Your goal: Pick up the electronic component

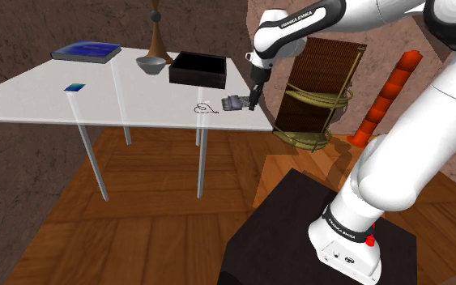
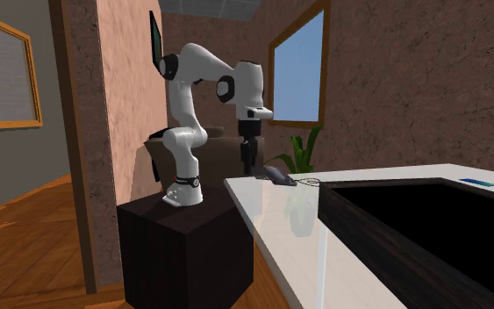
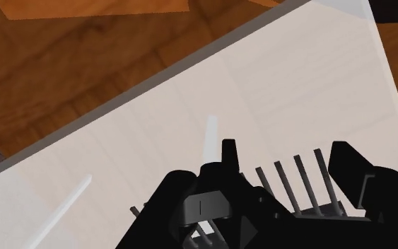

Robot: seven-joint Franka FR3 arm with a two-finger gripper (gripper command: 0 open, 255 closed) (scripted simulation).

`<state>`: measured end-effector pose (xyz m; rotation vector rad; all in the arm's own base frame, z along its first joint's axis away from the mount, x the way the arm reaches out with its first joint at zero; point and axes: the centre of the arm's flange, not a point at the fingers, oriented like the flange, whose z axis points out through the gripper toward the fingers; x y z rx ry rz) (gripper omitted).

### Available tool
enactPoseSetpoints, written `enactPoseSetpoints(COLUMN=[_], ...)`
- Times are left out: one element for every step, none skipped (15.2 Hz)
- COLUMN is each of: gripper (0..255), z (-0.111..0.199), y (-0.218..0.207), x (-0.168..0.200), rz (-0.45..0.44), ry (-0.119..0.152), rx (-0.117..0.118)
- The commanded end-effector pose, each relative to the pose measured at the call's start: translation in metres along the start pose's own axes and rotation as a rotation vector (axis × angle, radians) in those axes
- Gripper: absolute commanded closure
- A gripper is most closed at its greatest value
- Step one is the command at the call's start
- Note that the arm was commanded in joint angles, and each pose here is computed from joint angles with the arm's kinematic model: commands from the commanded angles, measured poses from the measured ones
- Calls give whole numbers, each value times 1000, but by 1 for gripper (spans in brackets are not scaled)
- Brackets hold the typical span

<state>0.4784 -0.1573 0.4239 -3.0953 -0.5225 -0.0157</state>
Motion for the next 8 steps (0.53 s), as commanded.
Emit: enactPoseSetpoints(gripper=[255,255,255,255,255,255,255,255], z=[-11,-16,-21,-26,-32,-37,-38,-38], y=[0,0,0,0,0,0,0,0], x=[0,0,0,0,0,0,0,0], rz=[0,0,0,0,0,0,0,0], ry=[0,0,0,0,0,0,0,0], rx=[0,0,0,0,0,0,0,0])
